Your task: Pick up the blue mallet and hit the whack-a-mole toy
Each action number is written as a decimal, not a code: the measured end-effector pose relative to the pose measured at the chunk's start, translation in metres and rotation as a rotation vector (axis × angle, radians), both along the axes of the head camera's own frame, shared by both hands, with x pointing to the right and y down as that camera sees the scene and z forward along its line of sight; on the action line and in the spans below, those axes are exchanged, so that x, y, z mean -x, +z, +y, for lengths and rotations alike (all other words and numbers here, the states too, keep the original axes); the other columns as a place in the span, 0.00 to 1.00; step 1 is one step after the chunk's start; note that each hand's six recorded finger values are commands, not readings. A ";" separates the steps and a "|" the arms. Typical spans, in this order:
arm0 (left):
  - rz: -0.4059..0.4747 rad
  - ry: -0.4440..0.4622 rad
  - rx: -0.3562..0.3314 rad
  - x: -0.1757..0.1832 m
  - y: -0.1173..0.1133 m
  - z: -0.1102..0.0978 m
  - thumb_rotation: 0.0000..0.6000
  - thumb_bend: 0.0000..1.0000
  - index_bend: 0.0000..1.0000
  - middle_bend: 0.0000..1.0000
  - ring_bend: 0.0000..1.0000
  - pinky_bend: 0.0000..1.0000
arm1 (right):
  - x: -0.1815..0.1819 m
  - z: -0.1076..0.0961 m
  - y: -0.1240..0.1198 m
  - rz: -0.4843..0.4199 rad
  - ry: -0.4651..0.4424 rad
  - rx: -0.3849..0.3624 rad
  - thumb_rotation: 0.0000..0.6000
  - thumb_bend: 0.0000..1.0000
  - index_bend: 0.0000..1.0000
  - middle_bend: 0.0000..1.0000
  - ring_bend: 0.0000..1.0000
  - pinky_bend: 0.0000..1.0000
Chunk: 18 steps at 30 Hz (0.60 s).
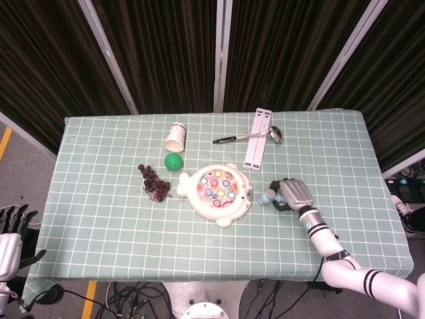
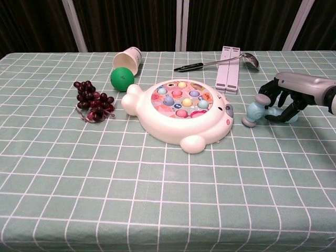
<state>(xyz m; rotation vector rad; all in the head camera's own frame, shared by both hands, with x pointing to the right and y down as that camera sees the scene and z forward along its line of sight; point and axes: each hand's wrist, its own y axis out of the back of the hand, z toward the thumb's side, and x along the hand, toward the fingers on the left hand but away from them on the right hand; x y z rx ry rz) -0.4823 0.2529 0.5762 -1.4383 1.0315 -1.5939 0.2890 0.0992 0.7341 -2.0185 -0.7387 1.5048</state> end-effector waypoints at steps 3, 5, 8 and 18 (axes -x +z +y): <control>0.000 -0.002 0.000 0.001 0.000 0.000 1.00 0.00 0.19 0.08 0.00 0.00 | 0.000 0.000 0.000 0.000 -0.002 -0.001 1.00 0.28 0.47 0.45 0.34 0.37; 0.000 -0.003 0.001 0.001 0.000 0.000 1.00 0.00 0.19 0.08 0.00 0.00 | 0.000 0.000 0.001 0.000 -0.001 -0.002 1.00 0.28 0.47 0.46 0.35 0.38; 0.000 -0.003 0.002 0.001 0.001 0.001 1.00 0.00 0.19 0.08 0.00 0.00 | 0.000 0.000 0.002 0.000 -0.002 -0.002 1.00 0.29 0.48 0.47 0.36 0.40; -0.001 -0.008 0.006 0.002 0.001 0.002 1.00 0.00 0.19 0.08 0.00 0.00 | 0.000 -0.001 0.004 -0.004 0.001 -0.012 1.00 0.33 0.56 0.51 0.41 0.47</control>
